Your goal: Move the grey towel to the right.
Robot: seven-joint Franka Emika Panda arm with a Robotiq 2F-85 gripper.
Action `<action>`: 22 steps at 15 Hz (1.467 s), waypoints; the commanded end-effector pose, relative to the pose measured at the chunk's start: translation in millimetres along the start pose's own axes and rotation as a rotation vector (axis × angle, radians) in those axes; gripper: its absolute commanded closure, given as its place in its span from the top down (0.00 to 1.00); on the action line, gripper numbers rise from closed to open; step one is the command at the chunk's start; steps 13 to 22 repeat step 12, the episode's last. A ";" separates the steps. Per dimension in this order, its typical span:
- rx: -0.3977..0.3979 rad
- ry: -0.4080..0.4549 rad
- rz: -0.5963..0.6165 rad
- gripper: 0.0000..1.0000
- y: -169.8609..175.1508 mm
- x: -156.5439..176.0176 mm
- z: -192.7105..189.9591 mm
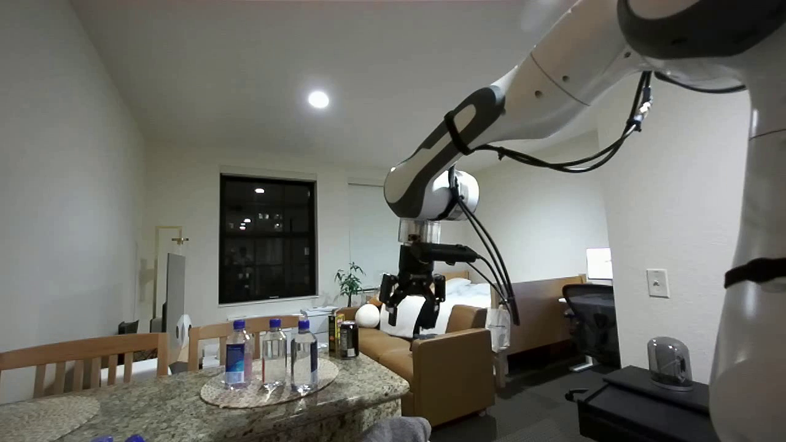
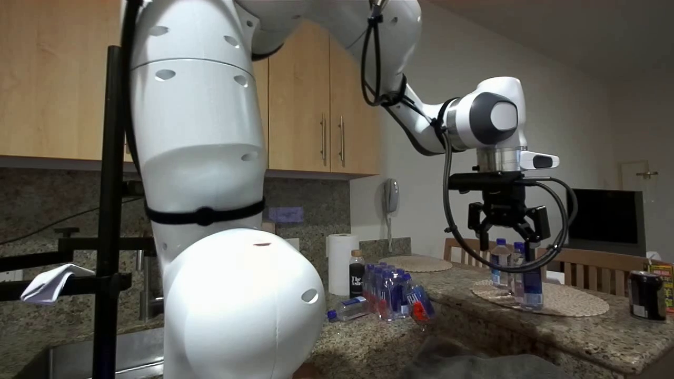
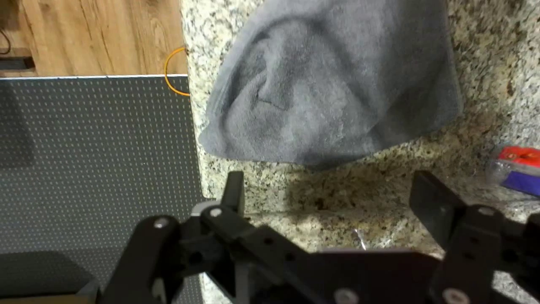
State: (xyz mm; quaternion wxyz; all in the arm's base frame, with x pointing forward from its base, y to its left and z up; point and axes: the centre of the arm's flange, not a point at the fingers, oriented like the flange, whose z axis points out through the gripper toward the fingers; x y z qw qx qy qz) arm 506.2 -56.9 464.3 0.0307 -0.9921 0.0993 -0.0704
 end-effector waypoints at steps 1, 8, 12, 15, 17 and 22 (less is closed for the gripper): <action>0.001 -0.005 -0.001 1.00 1.0 -15.8 1.3; 0.002 -0.006 -0.001 1.00 1.0 -18.8 1.9; 0.002 -0.007 -0.002 1.00 0.7 -18.3 2.0; 0.002 -0.007 -0.002 1.00 0.7 -18.3 2.0; 0.002 -0.007 -0.002 1.00 0.7 -18.3 2.0; 0.002 -0.007 -0.002 1.00 0.7 -18.3 2.0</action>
